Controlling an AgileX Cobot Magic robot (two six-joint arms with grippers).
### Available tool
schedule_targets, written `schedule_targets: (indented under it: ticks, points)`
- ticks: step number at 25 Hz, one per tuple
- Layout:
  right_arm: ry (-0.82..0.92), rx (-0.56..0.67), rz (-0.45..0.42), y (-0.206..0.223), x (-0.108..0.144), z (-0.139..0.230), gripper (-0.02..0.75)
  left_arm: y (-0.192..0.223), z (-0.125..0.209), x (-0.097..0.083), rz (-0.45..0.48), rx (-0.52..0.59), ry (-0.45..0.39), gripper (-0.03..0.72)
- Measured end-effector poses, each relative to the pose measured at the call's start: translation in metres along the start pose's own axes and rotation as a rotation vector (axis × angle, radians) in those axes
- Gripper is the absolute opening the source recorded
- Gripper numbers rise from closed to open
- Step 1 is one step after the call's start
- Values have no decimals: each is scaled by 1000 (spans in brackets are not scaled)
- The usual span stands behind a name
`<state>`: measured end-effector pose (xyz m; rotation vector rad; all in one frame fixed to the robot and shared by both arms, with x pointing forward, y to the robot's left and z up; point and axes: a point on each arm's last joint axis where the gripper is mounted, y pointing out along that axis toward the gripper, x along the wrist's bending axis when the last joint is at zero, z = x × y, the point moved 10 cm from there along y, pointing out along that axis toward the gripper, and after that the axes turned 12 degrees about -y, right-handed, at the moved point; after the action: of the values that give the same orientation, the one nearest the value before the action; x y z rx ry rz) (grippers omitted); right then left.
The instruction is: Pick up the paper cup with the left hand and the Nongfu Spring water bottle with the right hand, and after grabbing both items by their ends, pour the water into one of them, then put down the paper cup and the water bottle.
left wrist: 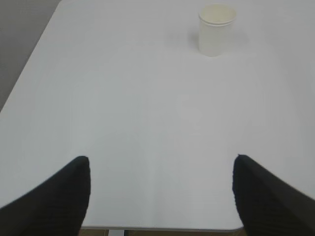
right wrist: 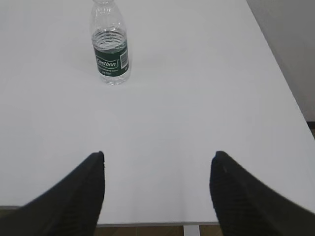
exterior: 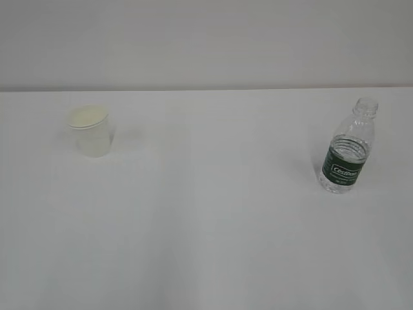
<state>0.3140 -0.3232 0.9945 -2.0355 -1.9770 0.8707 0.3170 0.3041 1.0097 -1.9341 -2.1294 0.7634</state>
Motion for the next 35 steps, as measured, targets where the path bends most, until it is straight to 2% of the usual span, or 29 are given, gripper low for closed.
schedule_targets:
  ticks: [35]
  points:
    - [0, 0, 0, 0, 0, 0, 501, 0, 0, 0, 0, 0, 0, 571]
